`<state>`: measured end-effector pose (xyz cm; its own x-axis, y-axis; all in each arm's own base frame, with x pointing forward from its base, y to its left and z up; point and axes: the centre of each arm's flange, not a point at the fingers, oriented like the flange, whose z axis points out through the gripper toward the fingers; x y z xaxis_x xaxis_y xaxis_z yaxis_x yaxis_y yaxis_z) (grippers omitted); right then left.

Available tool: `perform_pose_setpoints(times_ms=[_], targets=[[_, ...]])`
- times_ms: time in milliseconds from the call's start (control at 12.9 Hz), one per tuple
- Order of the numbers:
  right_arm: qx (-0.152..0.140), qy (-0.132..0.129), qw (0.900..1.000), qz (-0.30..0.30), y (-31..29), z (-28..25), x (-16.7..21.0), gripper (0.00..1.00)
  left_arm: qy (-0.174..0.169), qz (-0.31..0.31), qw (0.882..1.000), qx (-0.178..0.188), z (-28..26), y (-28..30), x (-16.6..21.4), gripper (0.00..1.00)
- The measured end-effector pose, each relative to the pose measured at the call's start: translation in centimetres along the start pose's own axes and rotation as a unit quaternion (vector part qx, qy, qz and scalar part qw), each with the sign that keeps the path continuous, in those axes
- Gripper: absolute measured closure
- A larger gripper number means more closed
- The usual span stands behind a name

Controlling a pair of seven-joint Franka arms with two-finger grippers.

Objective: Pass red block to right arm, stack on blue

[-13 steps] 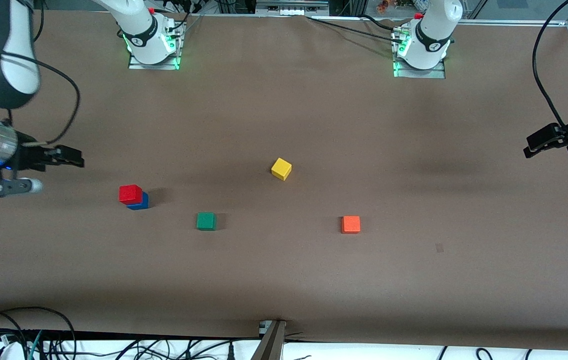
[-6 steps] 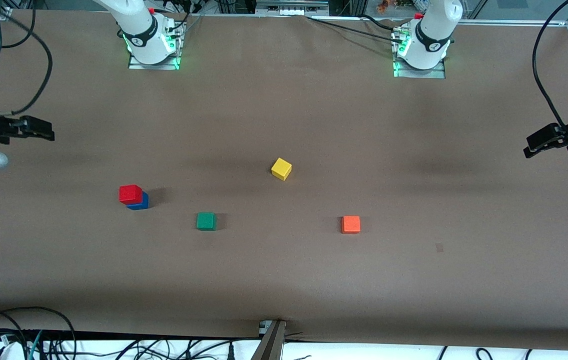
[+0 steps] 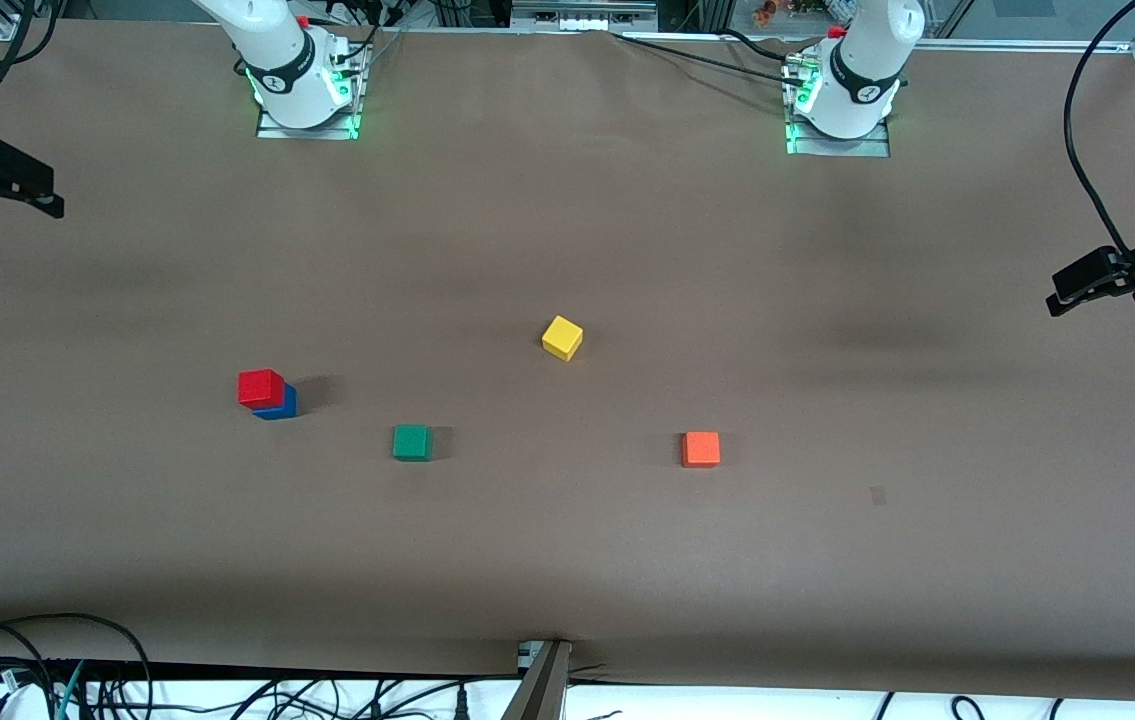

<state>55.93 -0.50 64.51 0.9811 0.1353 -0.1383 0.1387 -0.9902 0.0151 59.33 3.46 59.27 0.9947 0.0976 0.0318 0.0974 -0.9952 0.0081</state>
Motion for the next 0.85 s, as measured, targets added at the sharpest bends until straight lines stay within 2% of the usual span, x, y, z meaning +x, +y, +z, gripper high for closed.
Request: perform_pose_setpoints(times_ms=[233, 854], targets=[[0.009, -0.026, 0.999, 0.03, -0.2, 1.6, 0.1, 0.0, 0.0, 0.0, 1.0, 0.0, 0.0, 0.0, 0.0, 0.0], [0.013, -0.034, 0.998, 0.043, 0.8, 2.2, 0.3, 0.0, 0.0, 0.001, 1.0, 0.0, 0.0, 0.0, 0.0, 0.0]])
